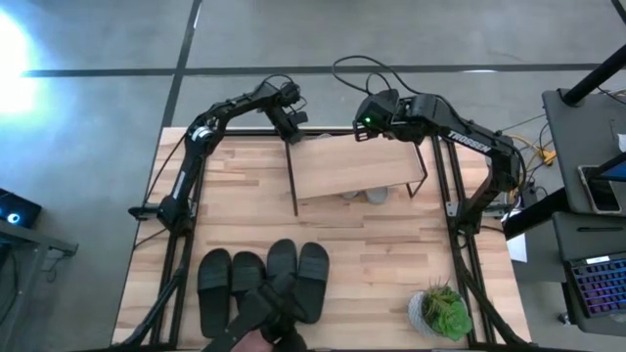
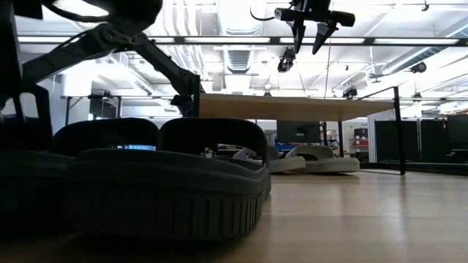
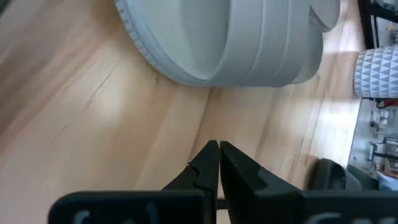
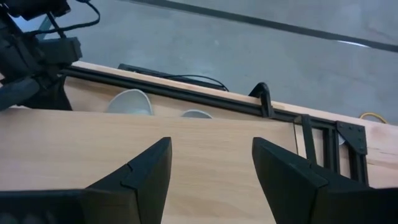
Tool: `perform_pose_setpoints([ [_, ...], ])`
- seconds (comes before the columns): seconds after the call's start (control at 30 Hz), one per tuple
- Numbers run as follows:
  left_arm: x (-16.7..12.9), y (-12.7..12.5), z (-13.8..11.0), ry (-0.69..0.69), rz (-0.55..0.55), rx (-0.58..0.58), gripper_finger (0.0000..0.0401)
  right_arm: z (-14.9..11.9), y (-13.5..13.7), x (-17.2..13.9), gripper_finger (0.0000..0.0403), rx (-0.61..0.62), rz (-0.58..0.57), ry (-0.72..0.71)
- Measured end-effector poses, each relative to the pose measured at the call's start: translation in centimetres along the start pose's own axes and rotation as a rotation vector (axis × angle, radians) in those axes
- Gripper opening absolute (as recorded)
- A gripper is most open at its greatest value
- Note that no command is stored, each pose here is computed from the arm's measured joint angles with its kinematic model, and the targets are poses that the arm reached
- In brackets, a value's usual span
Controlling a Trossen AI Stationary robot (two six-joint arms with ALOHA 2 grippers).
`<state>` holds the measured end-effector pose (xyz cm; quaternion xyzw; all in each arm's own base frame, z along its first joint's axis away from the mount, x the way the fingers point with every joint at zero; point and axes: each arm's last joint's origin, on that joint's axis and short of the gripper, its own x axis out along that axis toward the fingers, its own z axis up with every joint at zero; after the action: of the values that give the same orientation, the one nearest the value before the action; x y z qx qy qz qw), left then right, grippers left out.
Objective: Pick and place slides into the shelf
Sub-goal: Adjust the shelf on the table
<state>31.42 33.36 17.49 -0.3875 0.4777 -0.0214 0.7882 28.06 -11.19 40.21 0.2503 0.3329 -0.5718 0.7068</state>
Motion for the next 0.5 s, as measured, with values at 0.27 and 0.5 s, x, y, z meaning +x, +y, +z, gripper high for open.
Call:
perform_pose_setpoints([
  [0.27, 0.3, 0.7, 1.0, -0.02, 0.041, 0.059, 0.0, -0.2, 0.2, -0.2, 0.0215, -0.015, 0.008, -0.002],
  [0.5, 1.3, 1.0, 1.3, -0.024, 0.02, 0.017, 0.0, 0.2, 0.1, -0.9, 0.0215, -0.023, 0.018, -0.032],
])
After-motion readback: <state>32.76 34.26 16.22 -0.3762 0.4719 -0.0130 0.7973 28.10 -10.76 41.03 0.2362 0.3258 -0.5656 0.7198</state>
